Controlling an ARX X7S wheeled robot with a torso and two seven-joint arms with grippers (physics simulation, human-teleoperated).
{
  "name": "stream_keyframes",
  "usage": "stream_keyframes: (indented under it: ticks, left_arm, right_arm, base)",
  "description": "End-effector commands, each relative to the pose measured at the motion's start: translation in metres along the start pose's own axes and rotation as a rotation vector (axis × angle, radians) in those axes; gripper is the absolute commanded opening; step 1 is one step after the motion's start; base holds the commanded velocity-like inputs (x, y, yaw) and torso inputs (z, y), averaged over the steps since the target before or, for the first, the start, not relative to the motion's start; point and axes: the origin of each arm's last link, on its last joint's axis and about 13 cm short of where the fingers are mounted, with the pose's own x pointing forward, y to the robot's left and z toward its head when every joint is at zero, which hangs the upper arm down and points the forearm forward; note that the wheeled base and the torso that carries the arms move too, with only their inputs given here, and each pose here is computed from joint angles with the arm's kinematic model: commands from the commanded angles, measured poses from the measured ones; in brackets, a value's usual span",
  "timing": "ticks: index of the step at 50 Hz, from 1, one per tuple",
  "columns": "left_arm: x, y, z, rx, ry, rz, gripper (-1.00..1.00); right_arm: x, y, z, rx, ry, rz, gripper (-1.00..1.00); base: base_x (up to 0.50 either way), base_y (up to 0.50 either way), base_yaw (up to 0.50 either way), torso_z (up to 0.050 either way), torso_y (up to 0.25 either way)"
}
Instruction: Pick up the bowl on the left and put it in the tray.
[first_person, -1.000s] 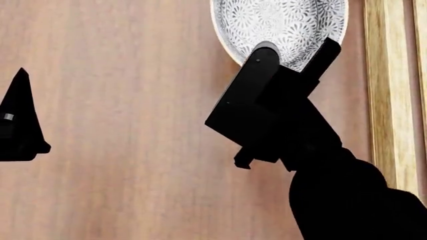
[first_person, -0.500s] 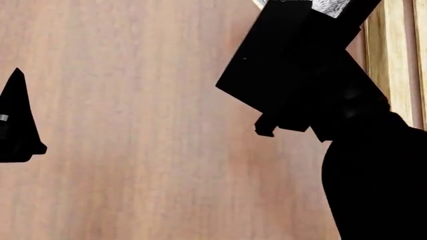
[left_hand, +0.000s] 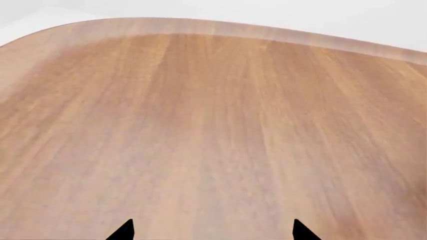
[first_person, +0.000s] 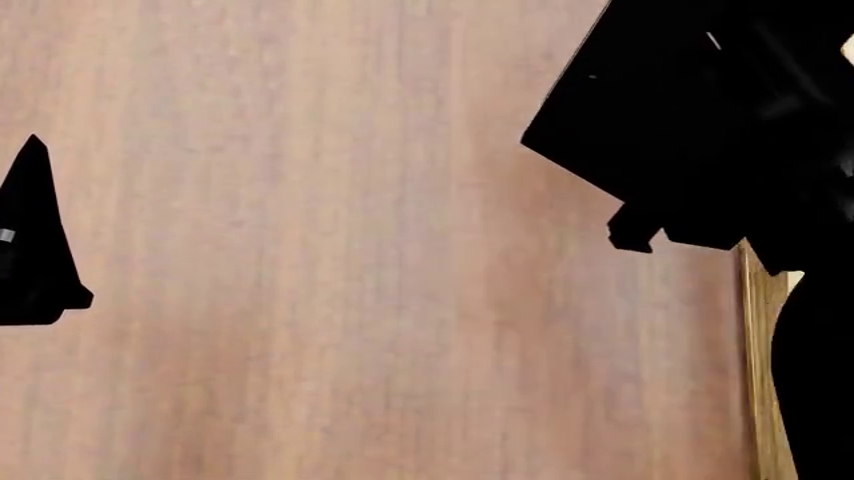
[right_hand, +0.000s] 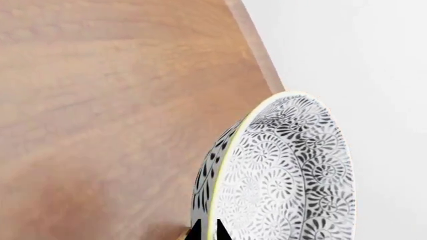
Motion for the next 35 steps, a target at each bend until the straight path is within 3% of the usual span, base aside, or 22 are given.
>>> stream_keyframes:
  ticks: [1,10,19,35]
  left_arm:
    - [0.0,0.001,-0.001,0.001,0.001,0.003,1.0]
    - [-0.001,0.0,-0.001,-0.002,0.001,0.003,1.0]
    - [-0.001,-0.001,-0.003,-0.006,0.005,-0.002,1.0]
    - [-0.001,-0.001,-0.004,-0.009,0.01,-0.001,1.0]
  right_arm:
    - [-0.025,-0.016,-0.008,-0.064,0.061,-0.075,-1.0]
    - [-0.052,-0.012,-0.027,-0.125,0.157,-0.074,-1.0]
    - [-0.071,-0.012,-0.039,-0.124,0.235,-0.055,-1.0]
    - [-0.083,-0.003,-0.058,-0.154,0.332,-0.025,-1.0]
  base:
    - [0.0,0.0,0.0,0.0,0.0]
    - [0.0,0.0,0.0,0.0,0.0]
    - [0.0,0.0,0.0,0.0,0.0]
    - [0.0,0.0,0.0,0.0,0.0]
